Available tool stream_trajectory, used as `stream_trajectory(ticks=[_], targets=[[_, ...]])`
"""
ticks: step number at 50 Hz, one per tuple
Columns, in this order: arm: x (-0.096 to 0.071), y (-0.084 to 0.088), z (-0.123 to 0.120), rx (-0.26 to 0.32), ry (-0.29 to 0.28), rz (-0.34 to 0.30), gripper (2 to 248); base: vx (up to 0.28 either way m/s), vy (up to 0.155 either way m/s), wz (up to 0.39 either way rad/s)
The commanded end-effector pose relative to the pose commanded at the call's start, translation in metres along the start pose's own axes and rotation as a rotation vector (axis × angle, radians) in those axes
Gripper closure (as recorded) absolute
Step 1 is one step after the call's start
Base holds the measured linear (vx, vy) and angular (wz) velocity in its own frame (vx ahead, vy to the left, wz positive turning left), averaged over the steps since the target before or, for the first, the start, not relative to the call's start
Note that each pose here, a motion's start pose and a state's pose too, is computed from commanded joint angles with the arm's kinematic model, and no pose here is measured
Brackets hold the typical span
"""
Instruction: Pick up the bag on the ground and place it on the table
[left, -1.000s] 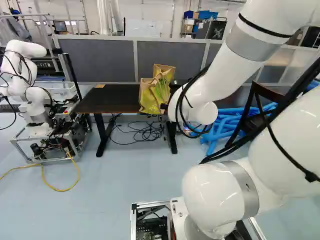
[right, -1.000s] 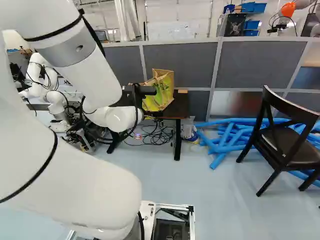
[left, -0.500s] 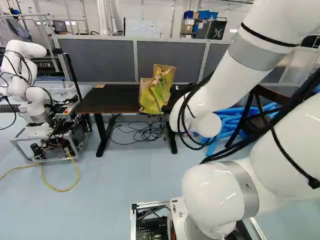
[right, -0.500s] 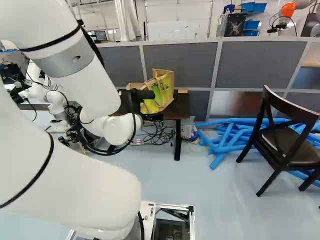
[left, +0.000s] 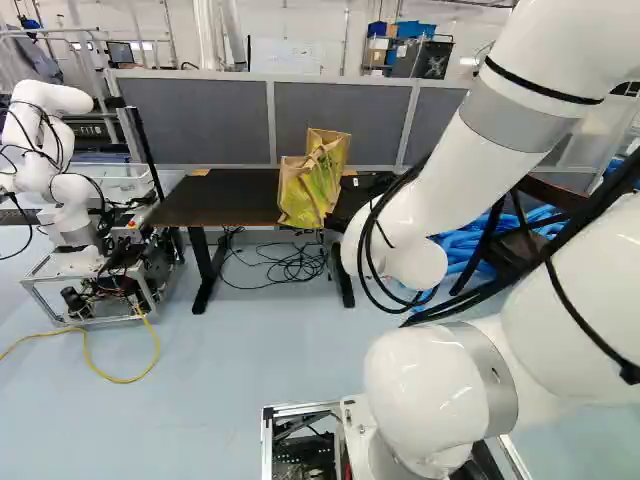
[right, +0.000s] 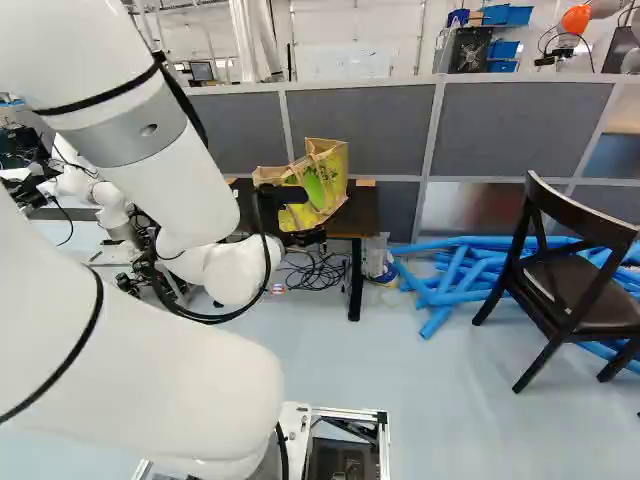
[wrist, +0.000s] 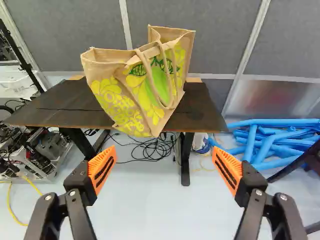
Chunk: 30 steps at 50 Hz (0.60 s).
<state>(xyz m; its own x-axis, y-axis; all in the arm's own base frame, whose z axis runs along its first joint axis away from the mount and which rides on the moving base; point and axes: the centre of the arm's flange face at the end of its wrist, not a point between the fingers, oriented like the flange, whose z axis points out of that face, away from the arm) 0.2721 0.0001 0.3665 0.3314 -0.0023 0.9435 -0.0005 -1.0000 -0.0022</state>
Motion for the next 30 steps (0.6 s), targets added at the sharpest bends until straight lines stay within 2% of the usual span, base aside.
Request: stream_trajectory(ticks=[30], targets=[[-0.0014, 0.0001, -0.0015, 0.0, 0.006, -0.002, 3, 0.0, 0.0, 0.0]])
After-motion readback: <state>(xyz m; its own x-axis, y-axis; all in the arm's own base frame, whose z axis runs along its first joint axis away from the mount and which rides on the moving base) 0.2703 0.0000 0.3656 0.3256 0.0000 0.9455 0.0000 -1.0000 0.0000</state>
